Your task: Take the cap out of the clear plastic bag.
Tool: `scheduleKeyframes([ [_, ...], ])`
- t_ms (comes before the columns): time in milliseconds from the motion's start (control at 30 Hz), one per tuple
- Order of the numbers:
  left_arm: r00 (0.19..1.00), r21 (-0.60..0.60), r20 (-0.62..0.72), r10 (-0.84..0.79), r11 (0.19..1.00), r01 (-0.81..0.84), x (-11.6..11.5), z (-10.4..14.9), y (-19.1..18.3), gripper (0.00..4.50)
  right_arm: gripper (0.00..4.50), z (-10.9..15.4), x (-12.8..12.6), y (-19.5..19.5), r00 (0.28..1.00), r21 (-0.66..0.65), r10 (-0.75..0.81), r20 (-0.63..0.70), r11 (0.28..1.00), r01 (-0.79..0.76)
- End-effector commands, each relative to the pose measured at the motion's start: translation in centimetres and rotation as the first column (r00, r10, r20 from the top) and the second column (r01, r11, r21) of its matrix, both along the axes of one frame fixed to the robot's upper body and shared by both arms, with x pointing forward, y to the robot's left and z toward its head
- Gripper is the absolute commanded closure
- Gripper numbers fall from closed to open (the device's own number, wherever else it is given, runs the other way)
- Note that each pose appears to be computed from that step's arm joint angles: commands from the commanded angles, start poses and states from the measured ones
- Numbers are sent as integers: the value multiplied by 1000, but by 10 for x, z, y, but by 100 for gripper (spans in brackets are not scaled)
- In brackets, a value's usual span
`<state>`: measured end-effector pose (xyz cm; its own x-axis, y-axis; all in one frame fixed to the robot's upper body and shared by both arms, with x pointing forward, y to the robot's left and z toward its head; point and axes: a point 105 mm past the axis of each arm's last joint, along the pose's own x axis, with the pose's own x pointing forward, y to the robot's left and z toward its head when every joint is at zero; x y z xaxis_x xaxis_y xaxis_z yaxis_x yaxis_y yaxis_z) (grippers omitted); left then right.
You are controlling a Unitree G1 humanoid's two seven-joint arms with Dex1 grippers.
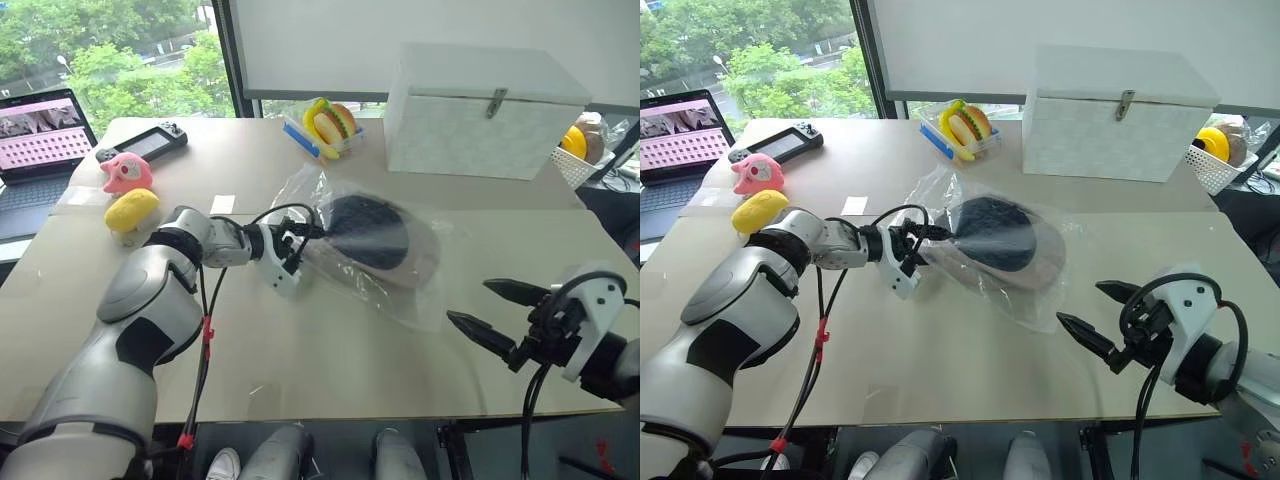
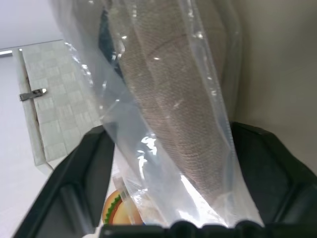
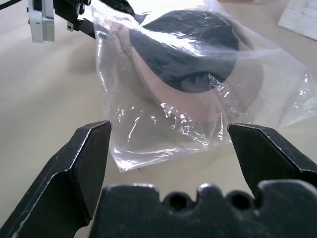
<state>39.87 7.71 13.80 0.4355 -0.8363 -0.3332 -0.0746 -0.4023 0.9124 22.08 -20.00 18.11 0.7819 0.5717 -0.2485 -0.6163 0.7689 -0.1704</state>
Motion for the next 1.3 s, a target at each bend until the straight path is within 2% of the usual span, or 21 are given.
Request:
scheduleKeyframes([
  [33,1000,-148,-3,-25,989,25,-1,28,-14,1,0,6,1,4,999,-1,15,37,1000,-15],
  [133,997,-235,-63,-34,972,19,-5,36,-20,1,0,6,2,4,999,-5,16,37,1000,-16],
  [233,975,-302,-216,-41,953,-27,-11,37,-22,1,0,7,2,9,998,-1,38,40,999,-38],
  [400,834,-317,-550,-38,934,-167,-12,31,-9,1,0,14,7,36,989,61,127,72,989,-132],
  [500,744,-306,-662,-89,938,-160,-21,26,1,1,0,16,10,53,982,81,167,86,981,-174],
  [633,672,-287,-727,-138,951,-116,-37,15,16,1,0,15,11,71,972,101,218,85,969,-226],
  [733,575,-272,-803,-155,955,-122,-43,15,28,1,0,10,11,71,973,94,221,63,969,-226],
  [867,370,-285,-909,-192,934,-216,-44,39,41,1,0,6,14,64,977,94,209,42,973,-212],
  [933,297,-280,-933,-201,926,-253,-46,48,46,1,0,4,15,60,980,91,198,35,975,-201],
  [1033,114,-210,-977,-180,906,-368,-49,54,63,1,0,2,17,52,983,87,183,26,979,-184],
  [1067,84,-203,-979,-185,898,-391,-49,56,67,1,0,1,18,51,984,82,179,26,980,-180],
  [1167,60,-226,-972,-226,841,-491,-42,64,78,1,0,3,22,50,985,76,169,41,982,-172],
  [1300,100,-278,-957,-273,757,-591,-36,69,92,1,0,-2,48,67,987,-38,112,113,993,-108],
])
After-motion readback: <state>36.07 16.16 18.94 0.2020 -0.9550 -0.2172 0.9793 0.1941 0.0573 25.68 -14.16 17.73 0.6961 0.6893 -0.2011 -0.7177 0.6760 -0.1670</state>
